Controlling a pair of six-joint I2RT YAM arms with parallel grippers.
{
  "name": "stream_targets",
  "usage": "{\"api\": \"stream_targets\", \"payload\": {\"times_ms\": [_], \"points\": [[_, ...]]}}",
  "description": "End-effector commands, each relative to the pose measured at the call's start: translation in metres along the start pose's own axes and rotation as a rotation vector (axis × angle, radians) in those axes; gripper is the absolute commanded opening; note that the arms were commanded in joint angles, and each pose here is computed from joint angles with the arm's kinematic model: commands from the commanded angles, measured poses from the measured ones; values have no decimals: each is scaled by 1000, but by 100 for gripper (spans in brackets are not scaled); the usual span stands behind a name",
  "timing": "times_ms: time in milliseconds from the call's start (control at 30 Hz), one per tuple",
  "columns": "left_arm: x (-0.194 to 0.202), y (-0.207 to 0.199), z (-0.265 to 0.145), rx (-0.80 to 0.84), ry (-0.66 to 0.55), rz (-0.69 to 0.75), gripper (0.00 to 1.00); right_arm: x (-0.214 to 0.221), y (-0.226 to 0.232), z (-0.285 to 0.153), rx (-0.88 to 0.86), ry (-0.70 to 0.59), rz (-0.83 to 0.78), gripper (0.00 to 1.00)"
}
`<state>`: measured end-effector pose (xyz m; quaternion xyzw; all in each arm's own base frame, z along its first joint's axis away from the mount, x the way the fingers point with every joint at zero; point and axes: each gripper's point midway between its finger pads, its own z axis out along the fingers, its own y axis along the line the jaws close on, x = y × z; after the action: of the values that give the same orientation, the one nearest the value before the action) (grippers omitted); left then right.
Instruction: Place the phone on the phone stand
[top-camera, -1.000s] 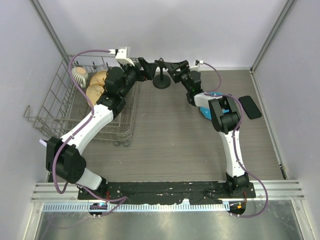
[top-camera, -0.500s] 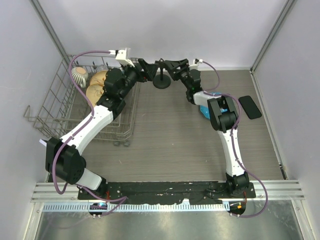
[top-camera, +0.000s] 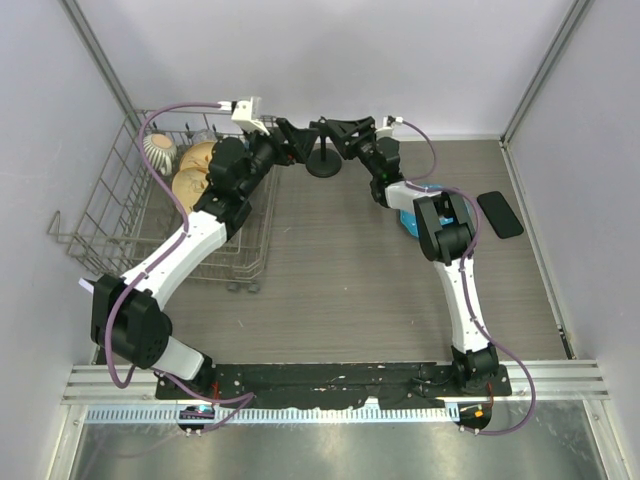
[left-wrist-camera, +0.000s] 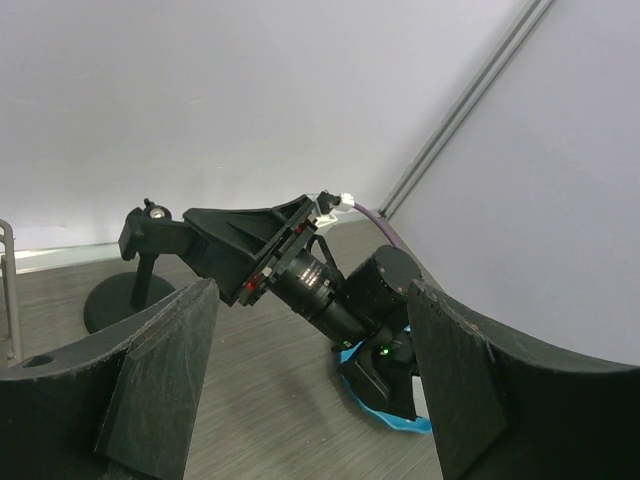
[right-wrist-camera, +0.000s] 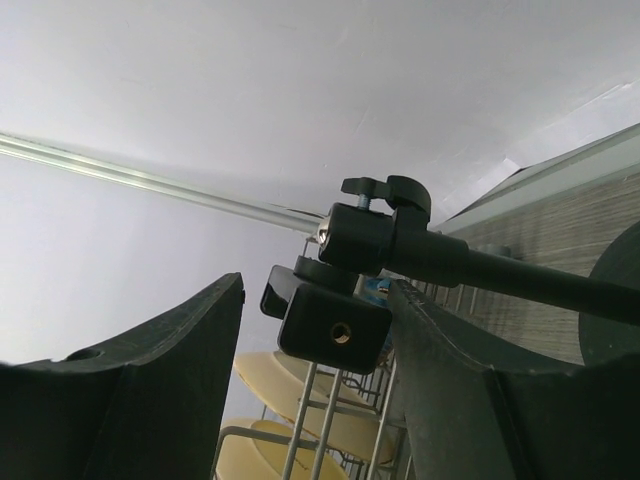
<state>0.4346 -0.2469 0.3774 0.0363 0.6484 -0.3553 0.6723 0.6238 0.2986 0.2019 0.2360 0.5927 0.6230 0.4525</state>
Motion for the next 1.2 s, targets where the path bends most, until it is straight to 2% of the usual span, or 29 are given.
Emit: {"api": "stream_targets", "payload": {"times_ms": [0,100,167,267,300,367,467,533,567,600,633,667,700,733,767,800,833,867,900,933,967,1033,1133,1167], "points": [[-23,-10,-4,34,-74,11,80,5,24,8,-74,13,-1,64],[-24,-10,-6,36,-74,11,80,9,25,10,-75,20,-4,61],[-23,-10,-6,33,-72,14,80,10,20,11,-65,23,-2,52],[-25,-8,-7,25,-73,23,80,12,19,11,-46,33,-9,30],[-25,-8,-7,24,-72,30,80,12,19,13,-31,39,-25,17],[-23,-7,-6,25,-46,85,81,14,6,12,56,60,-16,2],[-13,0,-2,-6,82,187,80,20,21,4,70,97,12,1],[-9,1,-3,-8,158,194,79,19,55,-4,24,116,30,1],[-8,1,-4,3,174,190,78,23,48,-14,49,128,49,1],[-9,-3,-6,29,185,180,78,21,78,-22,10,136,50,1],[-11,-8,-9,47,182,174,78,22,85,-29,-1,139,48,1],[-13,-11,-11,62,179,168,78,31,71,-46,45,157,60,1],[-16,-20,-14,101,174,154,78,31,96,-58,17,166,50,1],[-16,-24,-17,117,172,146,78,33,100,-69,25,175,53,1],[-22,-30,-21,137,157,139,78,44,84,-87,67,202,68,1],[-23,-36,-23,169,145,118,78,46,89,-98,57,209,64,1],[-25,-41,-25,189,136,106,78,46,112,-112,34,216,58,1],[-29,-46,-28,210,127,98,78,55,93,-132,85,232,77,1],[-31,-51,-29,229,119,78,78,58,100,-142,67,239,71,1],[-32,-58,-32,261,125,68,78,61,114,-155,47,263,67,1],[-32,-61,-33,275,128,58,78,69,104,-170,75,288,75,1],[-33,-71,-36,318,137,30,77,81,114,-192,57,350,75,1],[-35,-80,-44,360,141,23,77,94,128,-210,14,441,74,1],[-37,-82,-46,366,137,24,77,104,134,-220,-4,516,74,1]]}}
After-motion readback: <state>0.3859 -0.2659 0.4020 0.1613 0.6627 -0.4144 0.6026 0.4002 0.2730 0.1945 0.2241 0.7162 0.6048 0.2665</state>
